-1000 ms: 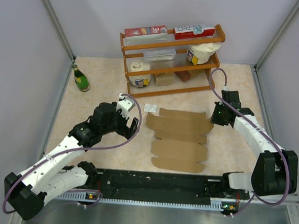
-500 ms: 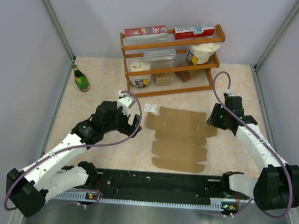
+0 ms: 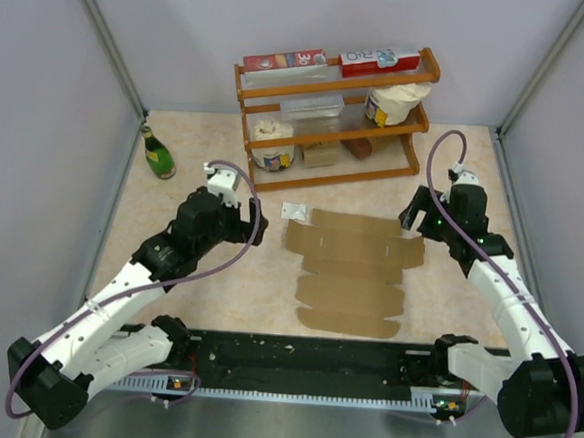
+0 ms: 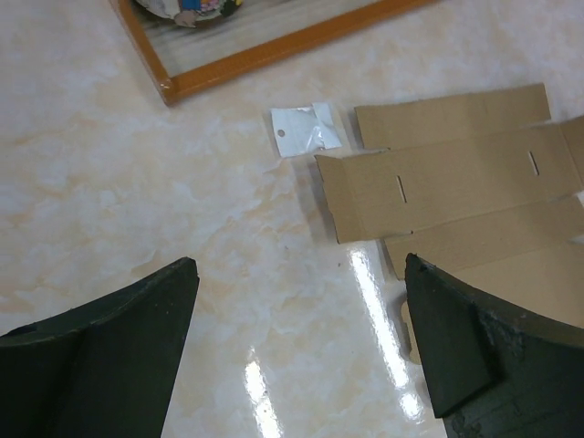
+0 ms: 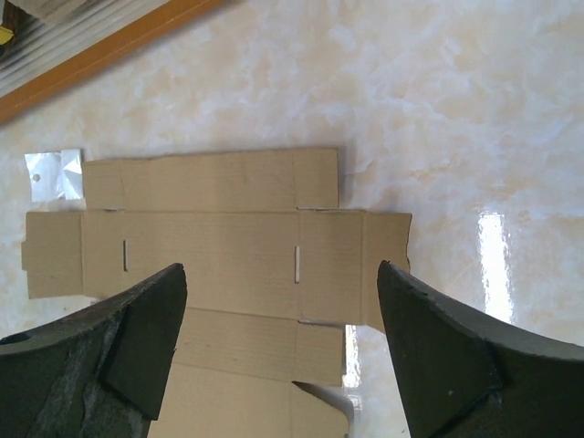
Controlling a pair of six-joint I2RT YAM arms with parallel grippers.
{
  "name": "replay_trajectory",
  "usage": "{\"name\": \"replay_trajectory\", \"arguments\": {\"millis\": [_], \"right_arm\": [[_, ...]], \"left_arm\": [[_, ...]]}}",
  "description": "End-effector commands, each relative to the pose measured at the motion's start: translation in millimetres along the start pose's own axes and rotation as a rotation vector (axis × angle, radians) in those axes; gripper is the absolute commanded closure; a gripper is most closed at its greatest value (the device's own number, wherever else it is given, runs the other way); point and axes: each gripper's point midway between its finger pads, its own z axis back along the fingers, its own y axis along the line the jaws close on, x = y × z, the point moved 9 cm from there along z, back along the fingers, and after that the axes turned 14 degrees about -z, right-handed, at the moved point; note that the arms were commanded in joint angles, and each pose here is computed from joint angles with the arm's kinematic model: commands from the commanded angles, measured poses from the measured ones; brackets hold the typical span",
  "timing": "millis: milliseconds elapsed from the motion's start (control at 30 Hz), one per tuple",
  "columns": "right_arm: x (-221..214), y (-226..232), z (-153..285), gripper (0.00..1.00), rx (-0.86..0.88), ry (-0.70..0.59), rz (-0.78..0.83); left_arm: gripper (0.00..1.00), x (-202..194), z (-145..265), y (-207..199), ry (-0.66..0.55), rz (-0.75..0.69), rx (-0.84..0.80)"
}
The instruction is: Fold the paper box
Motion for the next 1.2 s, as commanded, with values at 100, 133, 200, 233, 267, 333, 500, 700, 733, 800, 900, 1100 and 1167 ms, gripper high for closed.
{"name": "replay_trajectory", "arguments": {"millis": [100, 133, 200, 233, 267, 333, 500, 700, 733, 800, 900, 1100, 1167], "right_arm": [[13.0, 4.9, -14.7, 0.15, 0.005, -0.048, -0.014], [13.0, 5.4, -15.9, 0.16, 0.014, -0.051, -0.01], [14.1, 7.6, -15.7, 0.15, 0.036, -0.063, -0.007], [14.4, 7.9, -15.9, 0.15, 0.043, -0.067, -0.002], [14.8, 7.6, -16.1, 0.15, 0.047, -0.073, 0.009], [15.4, 6.2, -16.5, 0.16, 0.042, -0.085, 0.024], [11.8, 4.5, -19.2, 0.16, 0.061, -0.065, 0.058], [4.1, 4.1, -20.2, 0.16, 0.1, -0.043, 0.055], [3.9, 4.3, -20.2, 0.16, 0.105, -0.043, 0.049], [2.7, 5.1, -19.6, 0.16, 0.119, -0.046, 0.048], [1.7, 5.8, -18.7, 0.16, 0.143, -0.05, 0.056], [-1.8, 2.7, -17.6, 0.17, 0.147, -0.059, 0.059], [-2.2, 3.0, -16.3, 0.17, 0.152, -0.061, 0.062]], "left_arm": [[0.01, 7.5, 10.0, 14.6, -0.117, 0.161, 0.135], [0.01, 5.2, 9.9, 17.5, -0.114, 0.175, 0.154], [0.01, 1.1, 8.7, 23.2, -0.099, 0.204, 0.198], [0.01, -0.9, 7.6, 26.6, -0.088, 0.215, 0.214], [0.01, -1.7, 6.3, 28.6, -0.082, 0.223, 0.214], [0.01, -4.2, 2.0, 31.4, -0.071, 0.231, 0.184], [0.01, -4.7, -8.8, 28.1, -0.075, 0.214, 0.098], [0.01, -7.5, -22.5, 25.4, -0.066, 0.206, 0.058], [0.01, -7.3, -24.4, 24.7, -0.064, 0.204, 0.049], [0.01, -7.7, -27.9, 24.4, -0.059, 0.198, 0.042], [0.02, -7.9, -31.2, 17.4, -0.05, 0.18, -0.049], [0.02, -13.5, -37.2, 4.3, -0.011, 0.164, -0.132], [0.02, -17.0, -38.5, 0.6, 0.003, 0.151, -0.133]]}}
